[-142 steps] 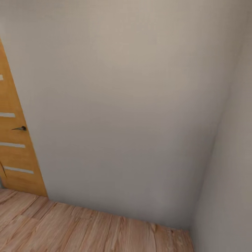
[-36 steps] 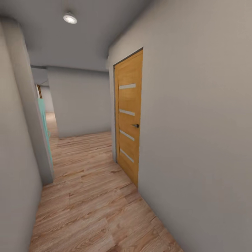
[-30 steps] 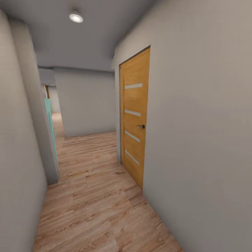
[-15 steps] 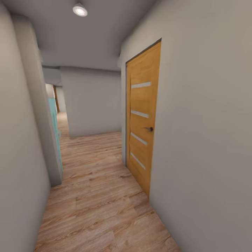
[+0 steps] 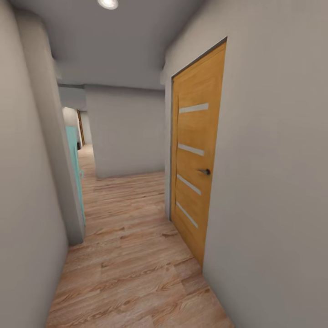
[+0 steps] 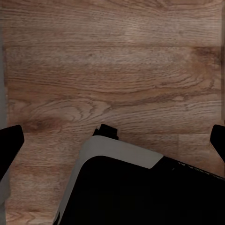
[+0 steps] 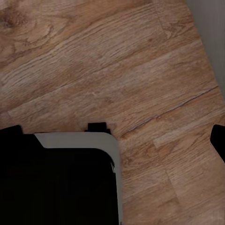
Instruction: Move the two storage containers from the living room to the garage. In the garage, place one container on the floor and stack the other container on top of it (either order is fine).
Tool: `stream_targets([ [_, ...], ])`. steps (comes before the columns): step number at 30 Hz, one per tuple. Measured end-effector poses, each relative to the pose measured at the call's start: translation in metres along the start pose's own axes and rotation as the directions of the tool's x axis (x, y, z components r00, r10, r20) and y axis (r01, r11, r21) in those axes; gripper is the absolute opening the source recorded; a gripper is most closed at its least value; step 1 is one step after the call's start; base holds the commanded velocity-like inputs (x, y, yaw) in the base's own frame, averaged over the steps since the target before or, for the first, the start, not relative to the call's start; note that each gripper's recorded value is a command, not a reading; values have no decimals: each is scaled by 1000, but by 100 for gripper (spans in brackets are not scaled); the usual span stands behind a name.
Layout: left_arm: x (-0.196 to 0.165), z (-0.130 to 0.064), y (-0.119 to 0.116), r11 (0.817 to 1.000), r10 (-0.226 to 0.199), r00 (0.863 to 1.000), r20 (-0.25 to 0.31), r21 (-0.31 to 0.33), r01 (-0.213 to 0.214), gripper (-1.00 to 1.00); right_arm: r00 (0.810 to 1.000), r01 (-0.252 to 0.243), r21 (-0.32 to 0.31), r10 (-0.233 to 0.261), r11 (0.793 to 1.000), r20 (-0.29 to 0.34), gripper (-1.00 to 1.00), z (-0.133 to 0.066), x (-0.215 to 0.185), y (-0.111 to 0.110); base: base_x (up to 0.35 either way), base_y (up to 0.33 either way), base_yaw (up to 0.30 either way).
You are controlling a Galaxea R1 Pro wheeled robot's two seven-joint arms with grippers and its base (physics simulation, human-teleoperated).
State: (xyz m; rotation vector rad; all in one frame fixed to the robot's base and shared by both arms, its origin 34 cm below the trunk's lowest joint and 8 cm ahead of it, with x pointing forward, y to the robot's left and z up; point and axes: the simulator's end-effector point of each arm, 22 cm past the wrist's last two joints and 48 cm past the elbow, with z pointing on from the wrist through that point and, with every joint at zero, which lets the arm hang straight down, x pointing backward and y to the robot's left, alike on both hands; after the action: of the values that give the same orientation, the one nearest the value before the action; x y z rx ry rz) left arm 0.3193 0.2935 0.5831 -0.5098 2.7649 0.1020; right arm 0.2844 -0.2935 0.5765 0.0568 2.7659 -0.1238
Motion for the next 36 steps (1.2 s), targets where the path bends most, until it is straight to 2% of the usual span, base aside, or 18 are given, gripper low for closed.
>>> stream_targets([
  [7,0,0,0,1000,1,1000,0,0,-1,100,1000,5,-2,-5,1000,-2,100,0,0,-1,321,0,186],
  [14,0,0,-1,1000,1,1000,0,1,-1,100,997,71,-14,-71,997,4,100,0,-1,2,321,0,266],
  [36,0,0,-1,1000,-1,1000,-1,1,1,100,997,77,-14,-77,997,4,100,0,-1,2,321,0,260],
])
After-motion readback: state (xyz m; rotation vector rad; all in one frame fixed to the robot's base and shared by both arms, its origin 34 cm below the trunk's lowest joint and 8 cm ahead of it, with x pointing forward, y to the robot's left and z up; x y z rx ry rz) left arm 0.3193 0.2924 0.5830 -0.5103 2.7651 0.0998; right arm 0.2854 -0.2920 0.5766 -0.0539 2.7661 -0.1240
